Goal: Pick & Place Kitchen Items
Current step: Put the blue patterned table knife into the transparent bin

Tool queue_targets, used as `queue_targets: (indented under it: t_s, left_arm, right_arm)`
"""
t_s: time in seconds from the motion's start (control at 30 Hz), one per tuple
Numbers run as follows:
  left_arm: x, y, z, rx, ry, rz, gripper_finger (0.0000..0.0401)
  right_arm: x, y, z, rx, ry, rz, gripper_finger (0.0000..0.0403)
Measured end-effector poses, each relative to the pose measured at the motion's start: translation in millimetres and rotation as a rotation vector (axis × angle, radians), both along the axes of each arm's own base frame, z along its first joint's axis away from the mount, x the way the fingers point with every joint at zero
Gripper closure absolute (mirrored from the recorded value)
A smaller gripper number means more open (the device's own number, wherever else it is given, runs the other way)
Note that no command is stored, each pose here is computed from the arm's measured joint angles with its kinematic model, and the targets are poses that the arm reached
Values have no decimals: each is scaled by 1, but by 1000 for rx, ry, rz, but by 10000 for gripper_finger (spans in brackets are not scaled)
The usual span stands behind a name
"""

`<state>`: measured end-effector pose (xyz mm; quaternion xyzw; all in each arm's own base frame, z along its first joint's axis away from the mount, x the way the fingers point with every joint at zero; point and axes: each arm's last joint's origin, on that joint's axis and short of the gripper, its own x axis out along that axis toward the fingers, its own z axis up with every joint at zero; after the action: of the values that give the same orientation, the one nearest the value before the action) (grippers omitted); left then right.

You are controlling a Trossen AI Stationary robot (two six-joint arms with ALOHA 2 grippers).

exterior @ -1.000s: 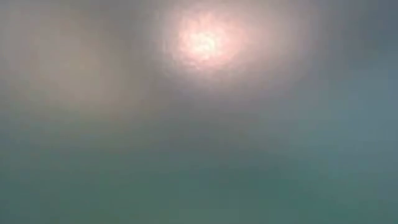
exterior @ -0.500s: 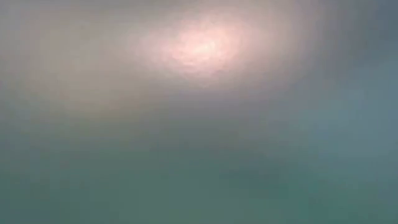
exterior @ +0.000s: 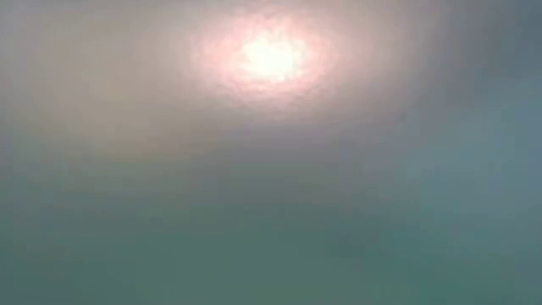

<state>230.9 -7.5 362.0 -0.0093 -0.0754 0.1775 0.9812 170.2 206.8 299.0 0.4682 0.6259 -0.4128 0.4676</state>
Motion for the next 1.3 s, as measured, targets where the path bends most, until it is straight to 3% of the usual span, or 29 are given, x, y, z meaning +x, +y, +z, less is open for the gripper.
queue_targets:
  t_s: [0.17,0.73,1.3]
  left_arm:
    - [2,-6,-9,52,56,-112,232]
    - [0,-6,-3,177,30,-110,232]
    - [0,-6,-3,184,34,-107,232]
  right_arm:
    - [1,15,-26,82,61,-53,373]
    - [-11,9,-77,30,185,-167,373]
    - [-29,12,-114,135,320,-145,373]
